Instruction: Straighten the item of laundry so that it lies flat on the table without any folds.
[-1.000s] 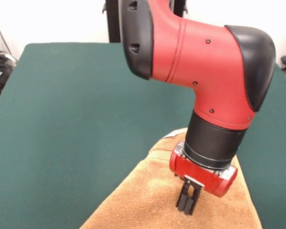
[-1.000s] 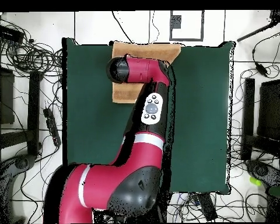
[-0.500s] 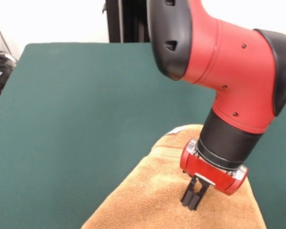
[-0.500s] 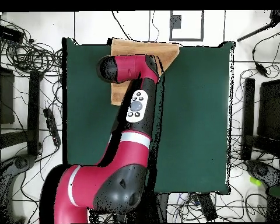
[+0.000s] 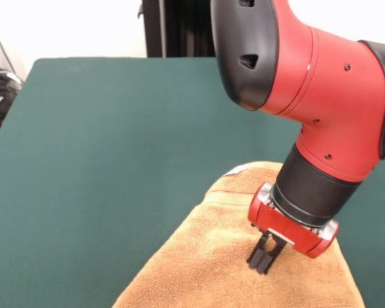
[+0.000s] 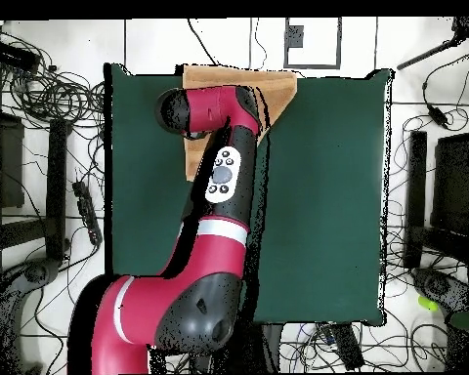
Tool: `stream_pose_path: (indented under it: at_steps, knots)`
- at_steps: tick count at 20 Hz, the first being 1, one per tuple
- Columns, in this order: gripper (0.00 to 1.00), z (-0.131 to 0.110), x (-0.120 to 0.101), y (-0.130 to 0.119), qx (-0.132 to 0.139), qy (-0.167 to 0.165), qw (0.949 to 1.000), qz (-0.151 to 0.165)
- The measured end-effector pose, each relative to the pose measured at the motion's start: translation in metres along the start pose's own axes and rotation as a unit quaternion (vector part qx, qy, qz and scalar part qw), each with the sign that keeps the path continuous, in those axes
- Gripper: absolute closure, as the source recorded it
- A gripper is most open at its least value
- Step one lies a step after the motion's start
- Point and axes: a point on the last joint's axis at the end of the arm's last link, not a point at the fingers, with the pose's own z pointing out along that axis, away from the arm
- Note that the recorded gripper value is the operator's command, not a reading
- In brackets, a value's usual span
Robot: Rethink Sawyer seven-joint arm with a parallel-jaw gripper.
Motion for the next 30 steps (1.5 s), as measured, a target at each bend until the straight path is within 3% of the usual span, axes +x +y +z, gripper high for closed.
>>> stream_pose_path:
  at_steps: [9, 18, 30]
  knots:
    - [1.0, 0.001, 0.0, 0.003, 0.006, -0.005, 0.9999, -0.007]
    - [1.0, 0.001, 0.004, 0.014, 0.047, -0.013, 0.9983, -0.031]
    - [1.0, 0.002, 0.01, 0.024, 0.086, -0.021, 0.996, -0.01]
